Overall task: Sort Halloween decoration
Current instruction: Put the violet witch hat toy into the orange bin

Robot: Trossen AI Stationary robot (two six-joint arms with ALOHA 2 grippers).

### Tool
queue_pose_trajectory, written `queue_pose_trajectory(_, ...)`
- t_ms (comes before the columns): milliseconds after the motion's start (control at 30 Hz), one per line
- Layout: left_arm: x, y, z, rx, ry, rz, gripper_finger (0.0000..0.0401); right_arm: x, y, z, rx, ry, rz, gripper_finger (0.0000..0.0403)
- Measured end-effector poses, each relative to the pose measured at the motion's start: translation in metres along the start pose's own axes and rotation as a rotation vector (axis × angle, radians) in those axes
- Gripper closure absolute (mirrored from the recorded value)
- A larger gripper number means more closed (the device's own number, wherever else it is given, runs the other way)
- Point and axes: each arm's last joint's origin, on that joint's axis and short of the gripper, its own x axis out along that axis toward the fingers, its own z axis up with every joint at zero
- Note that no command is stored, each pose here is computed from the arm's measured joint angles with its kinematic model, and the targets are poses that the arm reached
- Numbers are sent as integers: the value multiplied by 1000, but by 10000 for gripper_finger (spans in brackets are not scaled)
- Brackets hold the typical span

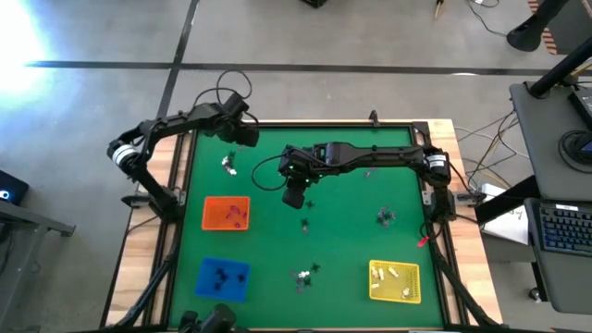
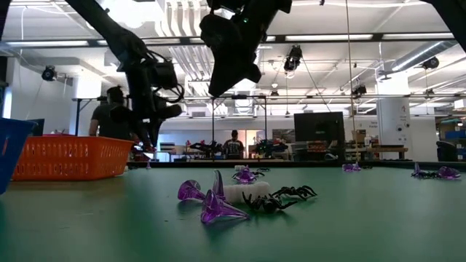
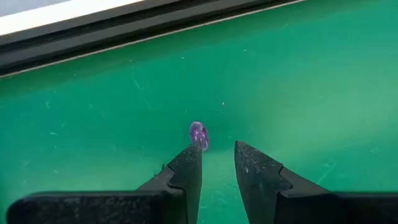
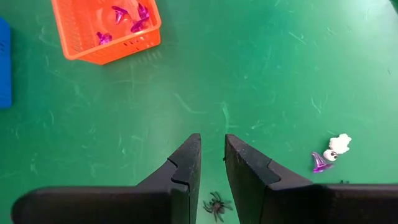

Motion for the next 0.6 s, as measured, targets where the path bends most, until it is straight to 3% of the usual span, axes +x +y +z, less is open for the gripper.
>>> queue_pose_trajectory(600,30,-1,-4,-43,94,46,324,0,6,-2,-7,12,5,339)
